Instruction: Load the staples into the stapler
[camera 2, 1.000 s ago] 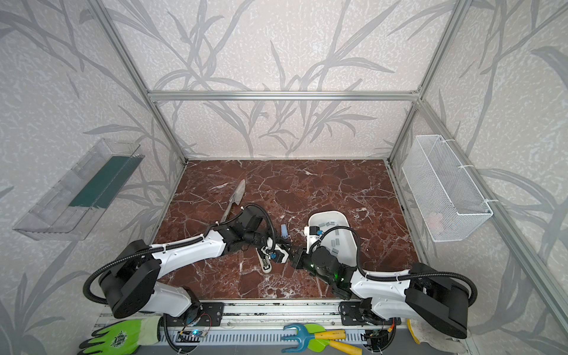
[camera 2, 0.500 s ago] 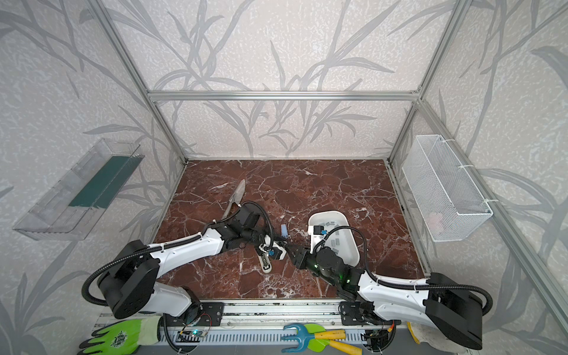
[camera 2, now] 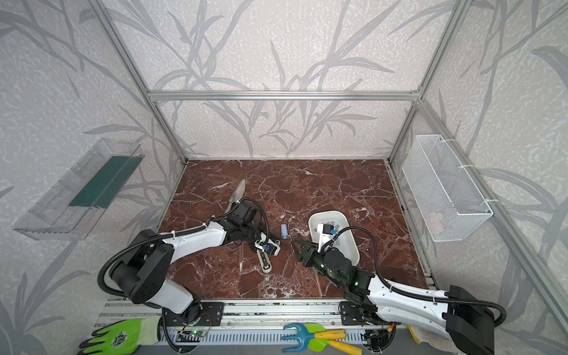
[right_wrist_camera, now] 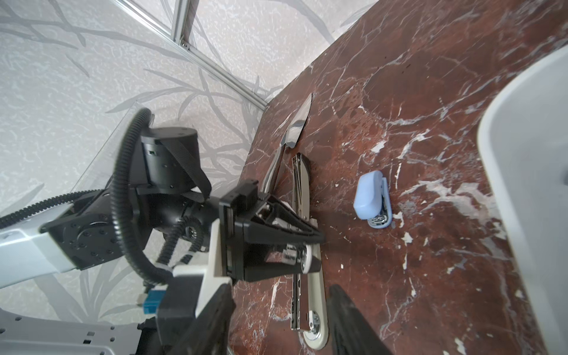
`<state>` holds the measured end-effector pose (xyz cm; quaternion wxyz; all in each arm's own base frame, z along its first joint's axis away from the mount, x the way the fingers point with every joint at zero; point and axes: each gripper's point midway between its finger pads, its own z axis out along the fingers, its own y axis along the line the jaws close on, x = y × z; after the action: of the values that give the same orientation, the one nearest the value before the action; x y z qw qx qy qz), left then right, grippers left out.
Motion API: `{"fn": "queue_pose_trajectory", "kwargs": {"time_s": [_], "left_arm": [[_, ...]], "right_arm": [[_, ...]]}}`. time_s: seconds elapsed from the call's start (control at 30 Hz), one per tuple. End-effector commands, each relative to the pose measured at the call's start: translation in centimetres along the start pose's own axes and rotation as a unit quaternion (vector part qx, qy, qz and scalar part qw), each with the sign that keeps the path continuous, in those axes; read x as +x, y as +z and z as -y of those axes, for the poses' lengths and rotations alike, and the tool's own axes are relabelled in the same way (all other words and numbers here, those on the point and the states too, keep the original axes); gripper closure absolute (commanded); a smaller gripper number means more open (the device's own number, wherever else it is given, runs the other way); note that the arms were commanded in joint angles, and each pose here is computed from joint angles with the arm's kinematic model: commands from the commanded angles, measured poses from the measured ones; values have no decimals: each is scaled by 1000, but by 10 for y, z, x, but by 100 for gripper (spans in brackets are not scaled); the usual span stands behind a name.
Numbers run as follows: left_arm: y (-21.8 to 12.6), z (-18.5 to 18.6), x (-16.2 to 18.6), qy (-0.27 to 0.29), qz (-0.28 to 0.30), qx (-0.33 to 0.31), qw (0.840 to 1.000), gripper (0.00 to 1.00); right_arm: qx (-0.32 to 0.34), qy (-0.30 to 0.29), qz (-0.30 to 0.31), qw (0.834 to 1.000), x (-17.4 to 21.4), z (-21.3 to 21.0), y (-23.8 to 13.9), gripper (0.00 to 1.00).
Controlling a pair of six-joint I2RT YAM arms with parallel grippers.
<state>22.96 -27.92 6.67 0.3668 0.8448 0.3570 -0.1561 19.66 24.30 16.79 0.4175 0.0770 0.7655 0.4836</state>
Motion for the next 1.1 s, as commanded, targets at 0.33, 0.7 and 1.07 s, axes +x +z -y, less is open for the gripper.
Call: {"fn": "queue_pose_trajectory", "kwargs": {"time_s": [0.33,0.7,1.07], "left_arm": [[24,59,-6,44,17,158,986,99],[32,73,-7,28,3,204,979,86],[19,34,-23,38,-3,119,992,61]], "right_arm": [[39,-9,41,998,-21,28,-13,45],[32,-8,34,999,-20,24,-13,44],[27,-6,46,999,-25,25,-23,44]]}}
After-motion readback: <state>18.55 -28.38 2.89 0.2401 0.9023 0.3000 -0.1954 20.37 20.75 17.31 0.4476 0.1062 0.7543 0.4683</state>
